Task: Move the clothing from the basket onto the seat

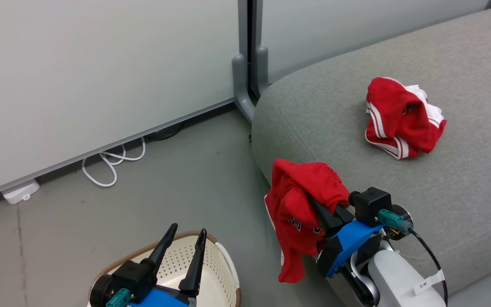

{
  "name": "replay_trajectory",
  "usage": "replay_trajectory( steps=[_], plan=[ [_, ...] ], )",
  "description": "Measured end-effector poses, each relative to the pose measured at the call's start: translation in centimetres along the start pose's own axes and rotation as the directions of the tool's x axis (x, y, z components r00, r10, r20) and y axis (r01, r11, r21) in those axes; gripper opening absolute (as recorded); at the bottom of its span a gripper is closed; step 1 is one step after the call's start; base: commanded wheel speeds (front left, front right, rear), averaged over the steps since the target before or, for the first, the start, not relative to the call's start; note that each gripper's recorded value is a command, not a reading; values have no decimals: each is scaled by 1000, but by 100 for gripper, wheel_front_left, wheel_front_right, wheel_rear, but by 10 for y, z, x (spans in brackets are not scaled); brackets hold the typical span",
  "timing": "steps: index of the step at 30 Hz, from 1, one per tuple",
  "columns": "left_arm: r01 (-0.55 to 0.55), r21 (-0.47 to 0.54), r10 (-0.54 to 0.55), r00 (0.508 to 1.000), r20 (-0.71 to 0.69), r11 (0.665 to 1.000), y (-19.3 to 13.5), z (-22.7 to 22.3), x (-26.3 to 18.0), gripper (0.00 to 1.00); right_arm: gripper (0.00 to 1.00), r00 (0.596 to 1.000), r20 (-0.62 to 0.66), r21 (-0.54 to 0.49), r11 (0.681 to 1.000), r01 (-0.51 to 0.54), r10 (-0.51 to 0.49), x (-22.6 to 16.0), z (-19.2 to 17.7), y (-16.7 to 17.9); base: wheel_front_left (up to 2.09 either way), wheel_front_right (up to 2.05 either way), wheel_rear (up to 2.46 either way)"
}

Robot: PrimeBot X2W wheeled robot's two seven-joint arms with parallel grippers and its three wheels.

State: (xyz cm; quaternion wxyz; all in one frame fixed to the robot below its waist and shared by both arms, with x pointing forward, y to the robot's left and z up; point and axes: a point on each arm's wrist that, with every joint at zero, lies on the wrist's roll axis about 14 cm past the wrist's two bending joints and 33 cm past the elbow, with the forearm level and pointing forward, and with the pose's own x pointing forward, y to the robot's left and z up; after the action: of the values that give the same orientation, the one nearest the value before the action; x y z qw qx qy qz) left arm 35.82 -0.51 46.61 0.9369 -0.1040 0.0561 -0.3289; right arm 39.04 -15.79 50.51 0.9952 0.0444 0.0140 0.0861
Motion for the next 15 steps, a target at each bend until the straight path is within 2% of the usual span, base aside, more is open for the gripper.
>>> replay_trajectory(
  steps=[15],
  plan=[
    [176, -6, -176, 983, -53, 984, -41, -15, 35, 100, 0, 984, -7, 9, 984, 177, -177, -39, -4, -52, 0, 0, 0]
  ],
)
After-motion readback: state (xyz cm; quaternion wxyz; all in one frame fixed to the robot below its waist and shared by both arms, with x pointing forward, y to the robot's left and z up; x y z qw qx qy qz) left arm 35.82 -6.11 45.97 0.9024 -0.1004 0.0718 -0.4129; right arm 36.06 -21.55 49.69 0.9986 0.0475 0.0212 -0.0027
